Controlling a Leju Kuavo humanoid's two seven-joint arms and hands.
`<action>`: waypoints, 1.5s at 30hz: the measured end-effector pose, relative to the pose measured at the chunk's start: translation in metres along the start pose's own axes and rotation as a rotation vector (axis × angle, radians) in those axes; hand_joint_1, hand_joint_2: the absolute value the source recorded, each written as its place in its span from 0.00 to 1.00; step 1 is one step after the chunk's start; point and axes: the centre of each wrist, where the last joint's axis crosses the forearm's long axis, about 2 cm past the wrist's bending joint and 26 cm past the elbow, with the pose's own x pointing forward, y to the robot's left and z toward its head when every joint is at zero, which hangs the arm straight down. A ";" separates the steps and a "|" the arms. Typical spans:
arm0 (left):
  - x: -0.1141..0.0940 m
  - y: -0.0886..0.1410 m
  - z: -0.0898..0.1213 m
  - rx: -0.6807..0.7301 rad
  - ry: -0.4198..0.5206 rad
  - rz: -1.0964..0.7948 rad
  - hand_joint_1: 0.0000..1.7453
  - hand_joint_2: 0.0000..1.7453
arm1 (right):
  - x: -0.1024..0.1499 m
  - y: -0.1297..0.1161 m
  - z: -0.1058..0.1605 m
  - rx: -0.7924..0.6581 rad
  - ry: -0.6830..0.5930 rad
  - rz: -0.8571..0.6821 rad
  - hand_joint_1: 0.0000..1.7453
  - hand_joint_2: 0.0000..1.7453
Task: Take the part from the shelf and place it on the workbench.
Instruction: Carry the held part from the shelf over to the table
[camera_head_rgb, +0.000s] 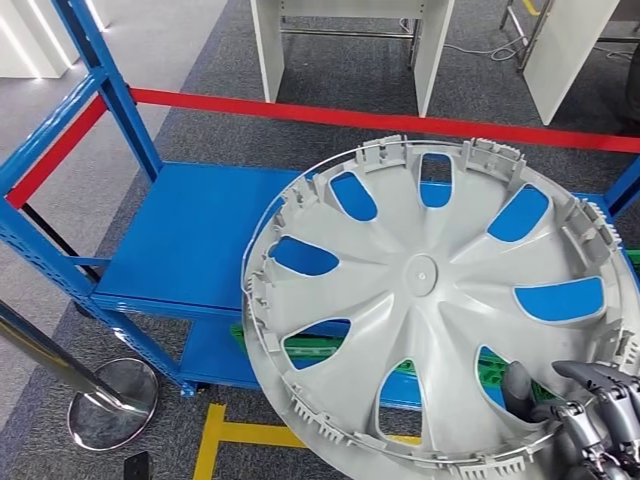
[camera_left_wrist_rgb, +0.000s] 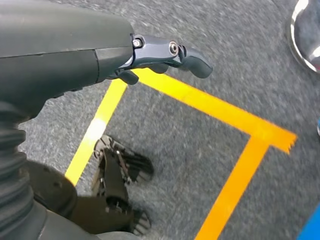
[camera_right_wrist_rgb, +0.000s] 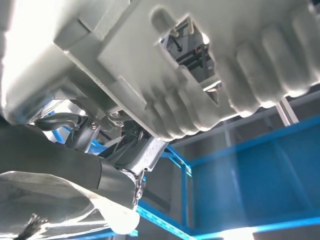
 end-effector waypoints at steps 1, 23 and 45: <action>0.000 0.000 0.000 0.001 0.001 -0.001 0.00 1.00 | 0.000 0.000 0.000 0.001 0.001 -0.001 1.00 1.00; -0.003 -0.001 0.002 -0.003 -0.005 -0.005 0.00 1.00 | 0.001 0.003 0.004 -0.002 0.028 -0.031 1.00 1.00; -0.003 -0.002 0.003 -0.001 0.012 -0.016 0.00 1.00 | 0.002 0.005 0.004 -0.005 0.033 -0.044 1.00 1.00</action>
